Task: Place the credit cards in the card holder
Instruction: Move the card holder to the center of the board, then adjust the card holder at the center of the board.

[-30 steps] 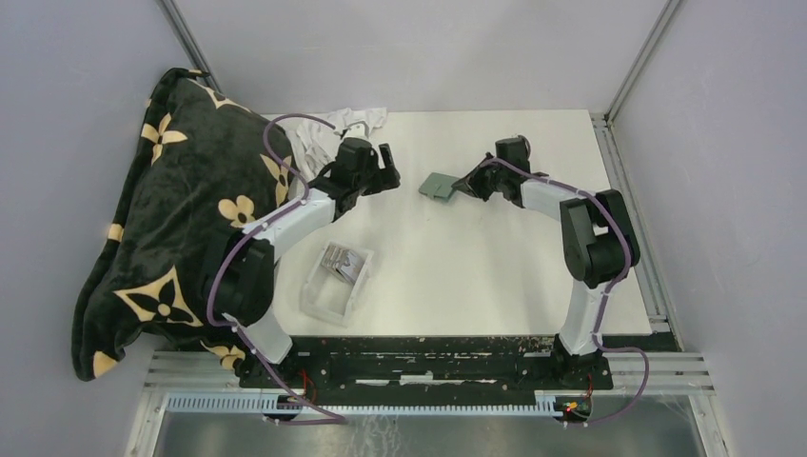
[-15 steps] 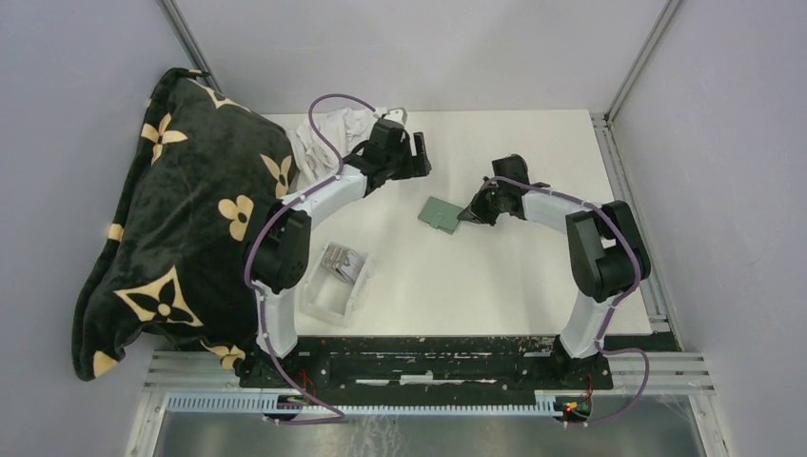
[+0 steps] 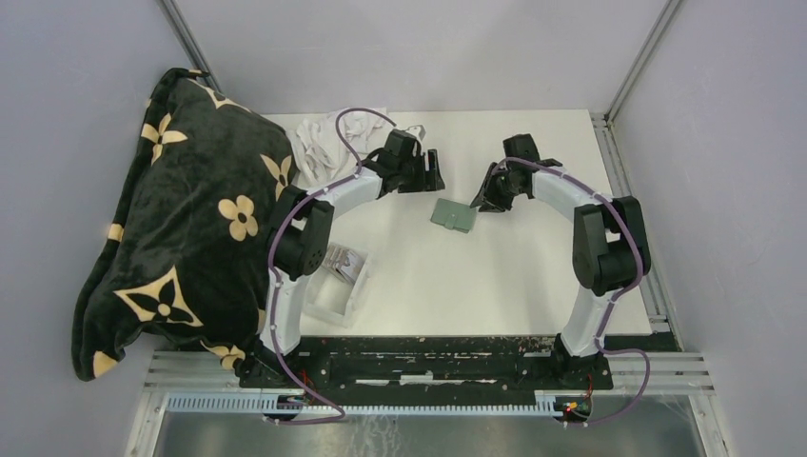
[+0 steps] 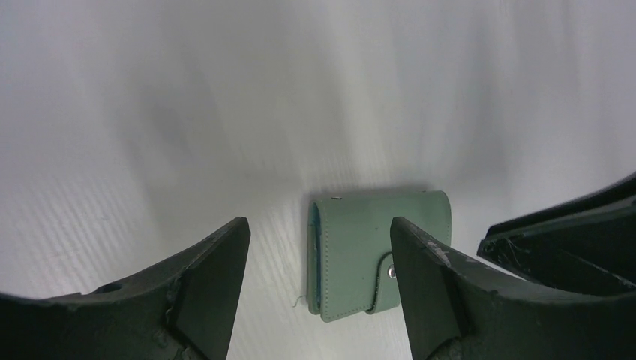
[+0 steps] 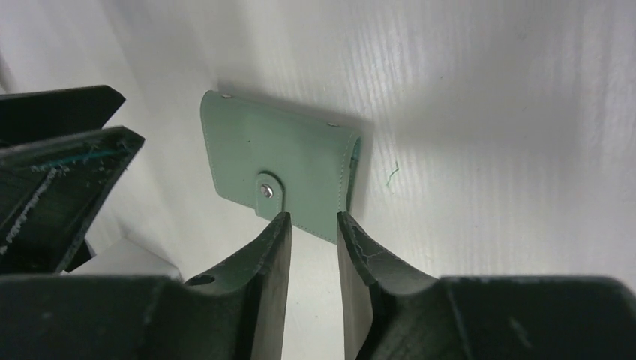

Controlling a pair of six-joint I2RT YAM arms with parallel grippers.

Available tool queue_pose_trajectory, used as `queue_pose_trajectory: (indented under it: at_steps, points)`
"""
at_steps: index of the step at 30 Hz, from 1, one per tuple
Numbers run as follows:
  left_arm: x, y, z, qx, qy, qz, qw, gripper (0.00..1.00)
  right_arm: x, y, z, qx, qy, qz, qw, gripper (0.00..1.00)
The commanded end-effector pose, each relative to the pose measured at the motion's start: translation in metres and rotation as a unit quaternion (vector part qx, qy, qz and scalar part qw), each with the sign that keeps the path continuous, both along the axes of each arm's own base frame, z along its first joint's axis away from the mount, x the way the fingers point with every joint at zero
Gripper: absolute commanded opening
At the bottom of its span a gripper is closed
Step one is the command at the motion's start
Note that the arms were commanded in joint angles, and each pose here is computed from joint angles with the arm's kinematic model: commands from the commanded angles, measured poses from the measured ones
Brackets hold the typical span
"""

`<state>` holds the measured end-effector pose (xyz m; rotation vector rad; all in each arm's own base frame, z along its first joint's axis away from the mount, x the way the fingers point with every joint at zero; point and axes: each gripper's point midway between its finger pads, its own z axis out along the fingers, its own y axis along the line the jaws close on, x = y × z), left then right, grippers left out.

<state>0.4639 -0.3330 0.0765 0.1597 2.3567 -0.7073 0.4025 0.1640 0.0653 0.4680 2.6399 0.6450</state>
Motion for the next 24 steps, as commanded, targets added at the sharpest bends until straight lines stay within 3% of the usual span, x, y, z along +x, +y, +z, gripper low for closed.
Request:
queue_pose_trajectory:
  at_steps: [1,8,16,24]
  points:
    - [0.0,-0.032,0.03,-0.04,-0.029,-0.044,0.998,0.76,0.012,-0.013,0.004,-0.037,-0.011,0.017,0.999,0.36]
    - [0.0,-0.033,0.018,-0.019,-0.023,-0.049,0.998,0.74,-0.001,-0.029,-0.006,-0.072,0.007,0.001,0.997,0.33]
    - [-0.003,-0.03,-0.006,0.011,-0.007,-0.046,0.999,0.66,-0.008,-0.026,-0.029,-0.064,0.027,-0.004,0.998,0.12]
    - [-0.015,-0.032,-0.02,0.019,0.01,-0.054,0.998,0.6,0.009,-0.013,-0.036,-0.035,0.028,-0.006,0.999,0.09]
